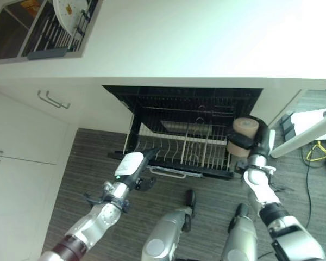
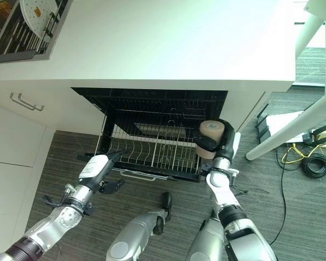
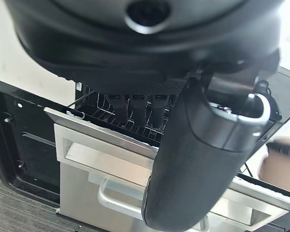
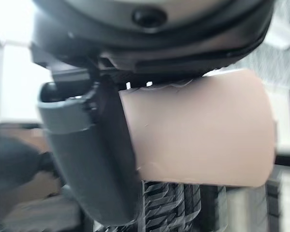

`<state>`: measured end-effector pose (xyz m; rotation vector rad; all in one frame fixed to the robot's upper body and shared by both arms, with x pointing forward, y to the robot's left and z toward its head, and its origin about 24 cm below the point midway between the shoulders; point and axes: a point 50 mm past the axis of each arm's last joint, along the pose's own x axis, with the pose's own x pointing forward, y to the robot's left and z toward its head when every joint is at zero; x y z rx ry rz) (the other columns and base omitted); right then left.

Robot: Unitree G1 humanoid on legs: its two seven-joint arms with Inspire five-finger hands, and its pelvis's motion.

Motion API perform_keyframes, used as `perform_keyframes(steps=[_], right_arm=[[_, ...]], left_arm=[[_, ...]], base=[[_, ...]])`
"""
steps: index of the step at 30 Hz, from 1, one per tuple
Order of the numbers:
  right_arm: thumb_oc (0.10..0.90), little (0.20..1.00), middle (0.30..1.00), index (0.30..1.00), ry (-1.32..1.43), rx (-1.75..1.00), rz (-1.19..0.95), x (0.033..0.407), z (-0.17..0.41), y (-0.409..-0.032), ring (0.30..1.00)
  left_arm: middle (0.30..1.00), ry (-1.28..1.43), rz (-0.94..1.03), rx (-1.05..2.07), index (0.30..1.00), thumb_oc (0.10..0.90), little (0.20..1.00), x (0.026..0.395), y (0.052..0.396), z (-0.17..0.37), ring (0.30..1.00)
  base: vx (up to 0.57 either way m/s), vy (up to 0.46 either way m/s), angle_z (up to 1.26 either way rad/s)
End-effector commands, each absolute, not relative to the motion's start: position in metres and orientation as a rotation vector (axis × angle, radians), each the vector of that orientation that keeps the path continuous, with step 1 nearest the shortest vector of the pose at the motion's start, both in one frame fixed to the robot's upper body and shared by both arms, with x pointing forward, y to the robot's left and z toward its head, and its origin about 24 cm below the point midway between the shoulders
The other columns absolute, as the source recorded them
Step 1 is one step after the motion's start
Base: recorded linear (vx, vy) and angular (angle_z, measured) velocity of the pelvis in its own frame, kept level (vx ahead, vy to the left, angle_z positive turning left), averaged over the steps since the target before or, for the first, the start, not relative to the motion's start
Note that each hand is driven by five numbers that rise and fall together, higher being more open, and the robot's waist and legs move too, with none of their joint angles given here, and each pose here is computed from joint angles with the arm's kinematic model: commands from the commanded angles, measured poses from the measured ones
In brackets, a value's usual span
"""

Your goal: Place the dishes in the dishwasher.

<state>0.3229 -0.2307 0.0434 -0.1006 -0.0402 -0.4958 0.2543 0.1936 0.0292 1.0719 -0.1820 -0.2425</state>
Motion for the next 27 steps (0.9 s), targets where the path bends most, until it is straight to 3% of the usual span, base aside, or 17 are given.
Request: perform_keyframes(steps=[1, 14, 27], right_arm=[[0.4, 0.3, 0.3, 0.3, -0.038, -0.103, -0.495, 0.315, 0.04, -0.243, 0.3], [0.4, 0.3, 0.3, 0.3, -0.016, -0.014, -0.301, 0.316, 0.033, -0.22, 0.3], [0.4, 0.3, 0.3, 0.3, -0.453, 0.0, -0.32, 0.321, 0.109, -0.197, 0.3]], left_arm=[[0.9, -0.332, -0.125, 1.01, 0.9, 0.8, 0.9, 0.264, 0.191, 0.061, 0.9], [0.9, -0.322, -0.114, 1.001, 0.9, 0.8, 0.9, 0.264, 0.189, 0.06, 0.9], [0.9, -0.289, -0.125, 0.973, 0.9, 0.8, 0.9, 0.253, 0.19, 0.047, 0.9]], base=[[0.0, 0.0, 0.0], [0.0, 0.008, 0.0], [0.02, 0.019, 0.0]])
